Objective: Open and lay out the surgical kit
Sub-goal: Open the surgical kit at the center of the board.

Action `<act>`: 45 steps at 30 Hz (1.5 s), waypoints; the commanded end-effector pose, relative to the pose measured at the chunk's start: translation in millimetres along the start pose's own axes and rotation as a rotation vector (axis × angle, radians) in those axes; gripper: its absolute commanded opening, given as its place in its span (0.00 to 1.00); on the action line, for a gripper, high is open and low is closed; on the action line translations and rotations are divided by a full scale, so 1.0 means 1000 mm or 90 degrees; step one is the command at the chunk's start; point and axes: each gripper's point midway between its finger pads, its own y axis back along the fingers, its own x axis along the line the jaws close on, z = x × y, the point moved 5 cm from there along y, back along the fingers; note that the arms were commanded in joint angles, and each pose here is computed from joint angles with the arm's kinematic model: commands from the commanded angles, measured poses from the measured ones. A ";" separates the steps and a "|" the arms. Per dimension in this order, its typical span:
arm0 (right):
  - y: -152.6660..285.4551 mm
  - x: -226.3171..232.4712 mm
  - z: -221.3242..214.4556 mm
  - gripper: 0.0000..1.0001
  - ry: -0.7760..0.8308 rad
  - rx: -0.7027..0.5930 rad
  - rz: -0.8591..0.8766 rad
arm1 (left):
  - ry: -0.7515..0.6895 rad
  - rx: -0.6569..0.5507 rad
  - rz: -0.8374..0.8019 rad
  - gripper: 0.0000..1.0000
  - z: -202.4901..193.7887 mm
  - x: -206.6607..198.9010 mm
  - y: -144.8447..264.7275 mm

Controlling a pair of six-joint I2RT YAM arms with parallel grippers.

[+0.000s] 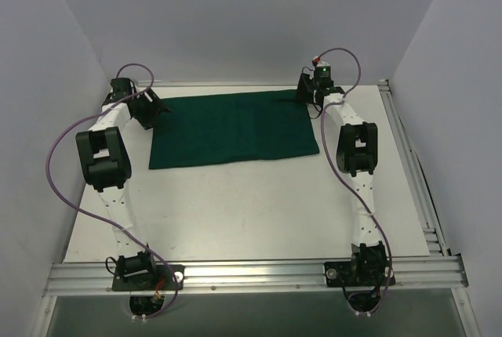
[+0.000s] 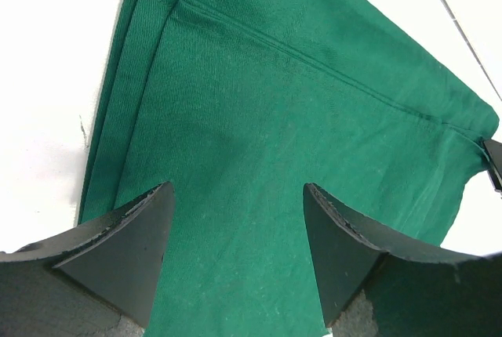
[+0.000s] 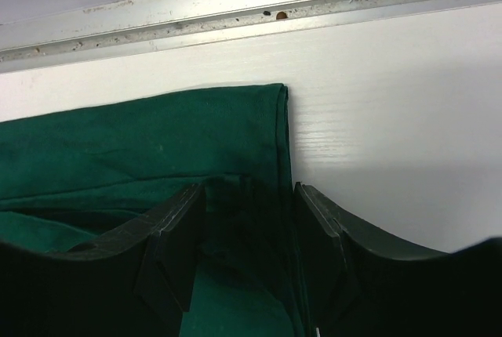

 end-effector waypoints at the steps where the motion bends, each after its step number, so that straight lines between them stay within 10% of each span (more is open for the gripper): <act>1: 0.033 0.021 0.033 0.49 0.020 -0.035 0.006 | -0.020 -0.033 -0.041 0.75 0.012 -0.023 0.020; 12: 0.033 0.029 0.036 0.32 0.023 -0.043 0.002 | -0.018 -0.028 -0.050 0.75 0.012 -0.024 0.019; 20: 0.034 0.035 0.045 0.00 0.018 -0.053 0.022 | -0.016 -0.022 -0.051 0.75 0.010 -0.022 0.018; 45: 0.091 0.071 0.020 0.10 -0.049 0.045 0.043 | 0.007 -0.042 -0.056 0.72 0.019 -0.031 0.045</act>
